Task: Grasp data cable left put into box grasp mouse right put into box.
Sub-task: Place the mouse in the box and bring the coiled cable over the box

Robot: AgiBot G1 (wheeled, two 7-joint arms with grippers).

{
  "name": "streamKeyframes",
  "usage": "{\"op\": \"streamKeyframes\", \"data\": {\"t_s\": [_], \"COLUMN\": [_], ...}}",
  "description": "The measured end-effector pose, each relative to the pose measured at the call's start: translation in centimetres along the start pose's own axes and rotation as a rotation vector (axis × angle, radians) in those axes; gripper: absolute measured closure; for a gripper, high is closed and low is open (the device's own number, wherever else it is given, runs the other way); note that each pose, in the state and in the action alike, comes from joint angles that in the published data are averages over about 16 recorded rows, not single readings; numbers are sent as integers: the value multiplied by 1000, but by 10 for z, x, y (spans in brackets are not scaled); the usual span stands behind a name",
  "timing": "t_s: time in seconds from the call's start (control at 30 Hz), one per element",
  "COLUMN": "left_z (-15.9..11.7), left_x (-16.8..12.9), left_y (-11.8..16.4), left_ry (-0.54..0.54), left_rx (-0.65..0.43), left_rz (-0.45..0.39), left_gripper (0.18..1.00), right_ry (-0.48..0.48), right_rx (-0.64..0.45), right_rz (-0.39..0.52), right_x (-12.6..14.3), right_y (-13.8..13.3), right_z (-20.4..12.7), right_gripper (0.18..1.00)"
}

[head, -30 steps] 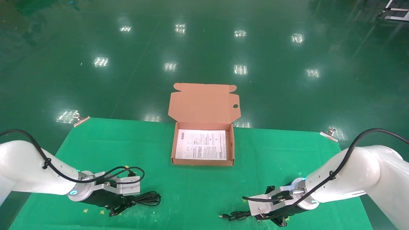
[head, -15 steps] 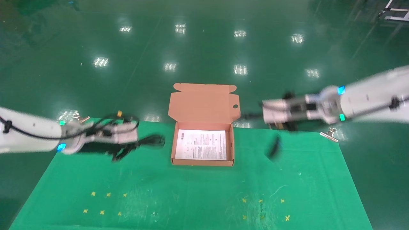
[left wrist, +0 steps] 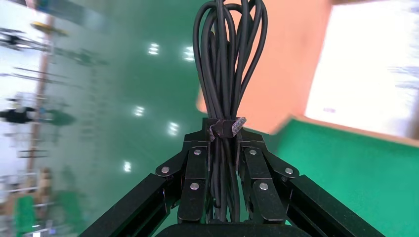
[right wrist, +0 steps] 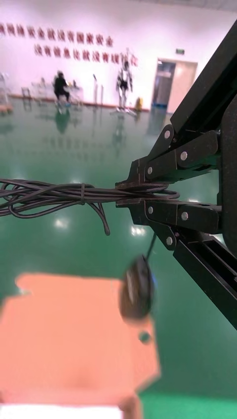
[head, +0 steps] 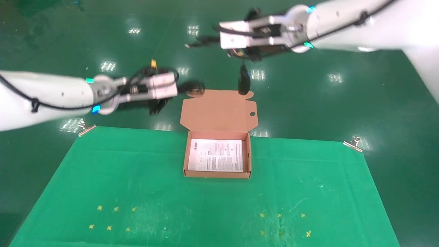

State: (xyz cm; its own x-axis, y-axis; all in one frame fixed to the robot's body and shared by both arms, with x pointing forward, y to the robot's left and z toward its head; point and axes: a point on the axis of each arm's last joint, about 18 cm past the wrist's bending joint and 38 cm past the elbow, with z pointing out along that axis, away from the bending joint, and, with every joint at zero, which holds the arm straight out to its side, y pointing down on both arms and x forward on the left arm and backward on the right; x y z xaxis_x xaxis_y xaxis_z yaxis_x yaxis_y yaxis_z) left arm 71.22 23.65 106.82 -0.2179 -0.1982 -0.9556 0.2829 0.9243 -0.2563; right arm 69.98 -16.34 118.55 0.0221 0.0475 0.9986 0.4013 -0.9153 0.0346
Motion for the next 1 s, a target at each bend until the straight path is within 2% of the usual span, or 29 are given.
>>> {"op": "streamKeyframes", "data": {"t_s": [0.2, 0.43, 0.6, 1.0], "left_z": [0, -3, -8, -28], "left_x": [-20, -23, -17, -5], "left_y": [-11, -4, 13, 51], "left_ry": [-68, -91, -76, -20], "left_rx": [2, -19, -50, -174], "left_rz": [17, 27, 23, 28], "left_gripper": [921, 921, 921, 922], "right_ry": [43, 36, 0, -118], "right_rx": [40, 59, 56, 58], "right_rz": [-9, -3, 5, 42], "right_x": [20, 16, -1, -61], "right_y": [-15, -19, -18, -21], "right_z": [4, 9, 15, 37], "right_gripper": [972, 972, 972, 972]}}
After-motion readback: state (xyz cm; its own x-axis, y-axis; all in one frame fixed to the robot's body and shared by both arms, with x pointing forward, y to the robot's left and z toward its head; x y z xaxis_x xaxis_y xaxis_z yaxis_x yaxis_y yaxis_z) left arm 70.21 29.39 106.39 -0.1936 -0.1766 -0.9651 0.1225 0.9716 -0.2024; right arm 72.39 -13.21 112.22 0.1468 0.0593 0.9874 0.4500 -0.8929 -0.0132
